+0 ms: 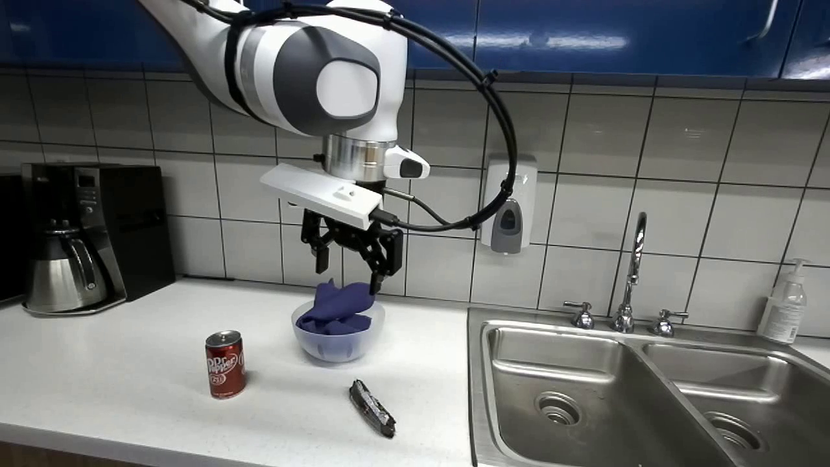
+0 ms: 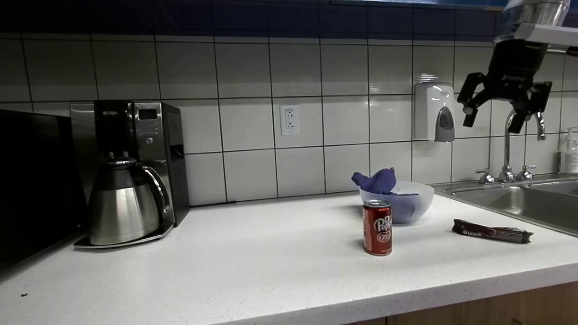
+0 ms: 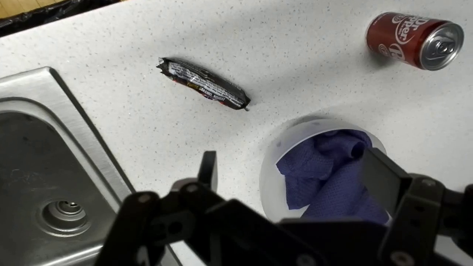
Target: Remove the towel from the bowl
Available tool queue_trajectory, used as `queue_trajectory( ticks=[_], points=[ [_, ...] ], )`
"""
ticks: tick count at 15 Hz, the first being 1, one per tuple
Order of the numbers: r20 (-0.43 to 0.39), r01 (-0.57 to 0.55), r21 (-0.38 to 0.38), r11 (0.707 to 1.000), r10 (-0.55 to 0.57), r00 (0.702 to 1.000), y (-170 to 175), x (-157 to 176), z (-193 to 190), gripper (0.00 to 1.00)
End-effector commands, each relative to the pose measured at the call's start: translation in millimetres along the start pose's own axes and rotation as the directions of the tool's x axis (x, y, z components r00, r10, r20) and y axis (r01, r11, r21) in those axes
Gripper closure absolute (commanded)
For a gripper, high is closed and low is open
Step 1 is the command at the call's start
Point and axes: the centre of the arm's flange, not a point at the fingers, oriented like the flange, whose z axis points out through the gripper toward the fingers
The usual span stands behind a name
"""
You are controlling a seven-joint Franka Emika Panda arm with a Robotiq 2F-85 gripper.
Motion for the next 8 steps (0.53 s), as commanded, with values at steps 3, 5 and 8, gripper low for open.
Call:
queue_trajectory(
  ticks=[3,5,8],
  points=[
    [-0.03,0.064,-0.001,0.998,-0.064,0.997,-20,26,40,0.0],
    [-0.035,0.075,-0.011,0.997,-0.076,0.997,-30,35,55,0.0],
    [-0.052,0.077,-0.013,0.997,-0.078,0.996,-43,47,76,0.0]
  ],
)
